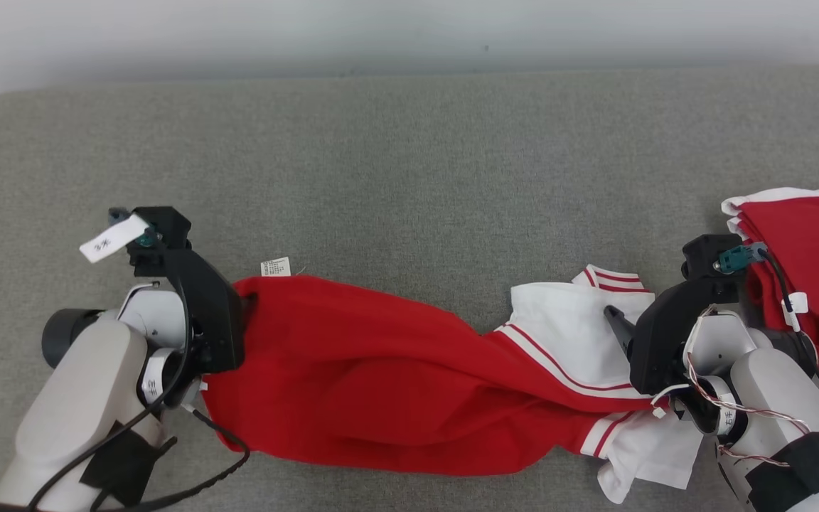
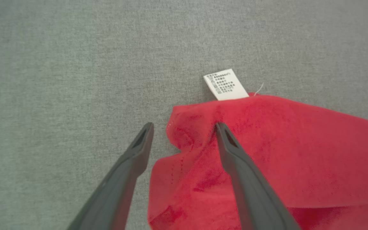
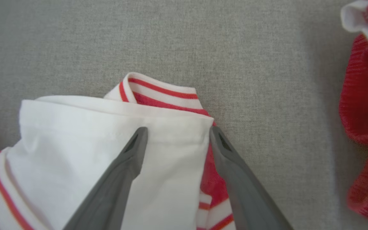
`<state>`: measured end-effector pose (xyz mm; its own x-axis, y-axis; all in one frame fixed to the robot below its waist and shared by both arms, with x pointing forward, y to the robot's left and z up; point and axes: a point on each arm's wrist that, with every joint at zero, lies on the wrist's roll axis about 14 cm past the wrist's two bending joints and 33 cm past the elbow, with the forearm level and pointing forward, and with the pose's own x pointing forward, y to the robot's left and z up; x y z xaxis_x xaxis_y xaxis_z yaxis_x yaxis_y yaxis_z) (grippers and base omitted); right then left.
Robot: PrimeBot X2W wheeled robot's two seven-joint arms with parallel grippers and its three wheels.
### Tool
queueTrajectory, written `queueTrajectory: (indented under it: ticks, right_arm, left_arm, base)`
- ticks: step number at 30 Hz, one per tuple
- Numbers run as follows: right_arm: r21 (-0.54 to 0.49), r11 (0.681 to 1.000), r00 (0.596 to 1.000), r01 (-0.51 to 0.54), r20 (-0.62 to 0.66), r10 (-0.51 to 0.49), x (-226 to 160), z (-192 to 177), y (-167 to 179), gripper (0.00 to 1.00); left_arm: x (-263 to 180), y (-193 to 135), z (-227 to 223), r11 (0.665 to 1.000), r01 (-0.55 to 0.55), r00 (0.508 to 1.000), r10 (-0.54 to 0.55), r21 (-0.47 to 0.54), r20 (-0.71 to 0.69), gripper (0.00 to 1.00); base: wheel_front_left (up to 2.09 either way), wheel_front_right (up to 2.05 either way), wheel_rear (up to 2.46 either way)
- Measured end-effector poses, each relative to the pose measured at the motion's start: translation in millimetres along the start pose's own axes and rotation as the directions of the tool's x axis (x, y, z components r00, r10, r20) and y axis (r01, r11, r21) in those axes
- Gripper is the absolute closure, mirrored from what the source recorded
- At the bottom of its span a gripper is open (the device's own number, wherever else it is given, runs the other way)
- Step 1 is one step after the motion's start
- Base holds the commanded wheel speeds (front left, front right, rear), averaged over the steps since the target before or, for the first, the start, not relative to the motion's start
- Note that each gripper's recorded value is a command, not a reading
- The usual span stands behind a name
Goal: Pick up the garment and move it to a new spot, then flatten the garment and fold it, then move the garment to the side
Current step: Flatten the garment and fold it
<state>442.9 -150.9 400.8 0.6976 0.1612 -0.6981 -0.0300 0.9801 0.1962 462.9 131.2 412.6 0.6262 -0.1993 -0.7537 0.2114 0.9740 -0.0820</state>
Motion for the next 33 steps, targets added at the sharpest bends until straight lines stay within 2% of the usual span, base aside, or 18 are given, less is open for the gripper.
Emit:
queueTrajectory:
  ticks: [9,10,11,13,14,15,16,19,21,22,23,24,31,32,33]
  right_arm:
    - [0.009,1.0,0.995,0.006,-0.096,-0.005,13,-15,-2,0.0]
    - [0.011,1.0,0.995,0.007,-0.103,-0.006,13,-16,-1,0.04]
    - [0.012,1.0,0.994,0.008,-0.107,-0.006,13,-17,-1,0.17]
    - [0.013,1.0,0.993,0.007,-0.119,-0.005,13,-19,0,0.56]
    - [0.013,1.0,0.993,0.007,-0.121,-0.005,13,-20,0,0.67]
    - [0.013,1.0,0.993,0.005,-0.122,-0.003,13,-20,1,0.87]
    - [0.01,1.0,0.993,0.001,-0.122,0.0,12,-19,3,1.0]
    - [0.005,1.0,0.993,-0.001,-0.115,0.002,10,-17,4,1.0]
    - [0.001,1.0,0.994,-0.002,-0.11,0.002,8,-15,5,0.84]
    - [-0.001,1.0,0.994,0.0,-0.109,0.0,7,-15,5,0.1]
    - [-0.001,1.0,0.994,0.0,-0.109,0.0,7,-15,5,0.0]
    - [-0.004,1.0,0.994,0.003,-0.108,-0.003,6,-15,4,0.0]
    - [-0.007,1.0,0.995,0.007,-0.103,-0.008,2,-15,3,0.0]
    - [-0.007,1.0,0.995,0.007,-0.103,-0.007,2,-15,3,0.05]
    - [-0.006,1.0,0.995,0.007,-0.104,-0.007,1,-16,3,0.44]
  left_arm:
    - [19,8,-23,0.998,-0.049,0.986,0.053,0.032,-0.157,0.0]
    - [19,8,-24,0.998,-0.05,0.985,0.054,0.032,-0.165,0.0]
    - [19,8,-26,0.998,-0.051,0.983,0.056,0.032,-0.172,0.0]
    - [19,7,-27,0.998,-0.051,0.981,0.056,0.033,-0.184,0.0]
    - [18,7,-25,0.998,-0.051,0.981,0.057,0.038,-0.185,0.15]
    - [17,7,-25,0.998,-0.05,0.981,0.057,0.042,-0.186,0.38]
    - [16,6,-26,0.998,-0.047,0.98,0.055,0.044,-0.19,1.0]
    - [14,4,-27,0.998,-0.042,0.98,0.051,0.048,-0.191,1.0]
    - [12,4,-26,0.998,-0.045,0.981,0.053,0.048,-0.187,1.0]
    - [11,4,-27,0.998,-0.043,0.981,0.052,0.05,-0.187,0.83]
    - [11,4,-27,0.998,-0.043,0.981,0.052,0.05,-0.187,0.31]
    - [10,4,-26,0.998,-0.042,0.982,0.05,0.052,-0.181,0.0]
    - [9,3,-24,0.998,-0.039,0.985,0.047,0.055,-0.166,0.0]
    - [9,3,-24,0.998,-0.038,0.986,0.046,0.056,-0.163,0.0]
    - [9,2,-23,0.998,-0.038,0.986,0.046,0.056,-0.16,0.0]
  base:
    - [0.0,0.0,0.0]
    - [0.0,0.0,0.0]
    - [0.0,0.0,0.0]
    - [0.0,0.0,0.0]
    - [0.0,0.0,0.0]
    - [0.0,0.0,0.0]
    - [0.0,0.0,0.0]
    - [0.0,0.0,0.0]
    - [0.0,0.0,0.0]
    - [0.0,0.0,0.0]
    - [0.0,0.0,0.0]
    - [0.0,0.0,0.0]
    - [0.0,0.0,0.0]
    - [0.0,0.0,0.0]
    - [0.0,0.0,0.0]
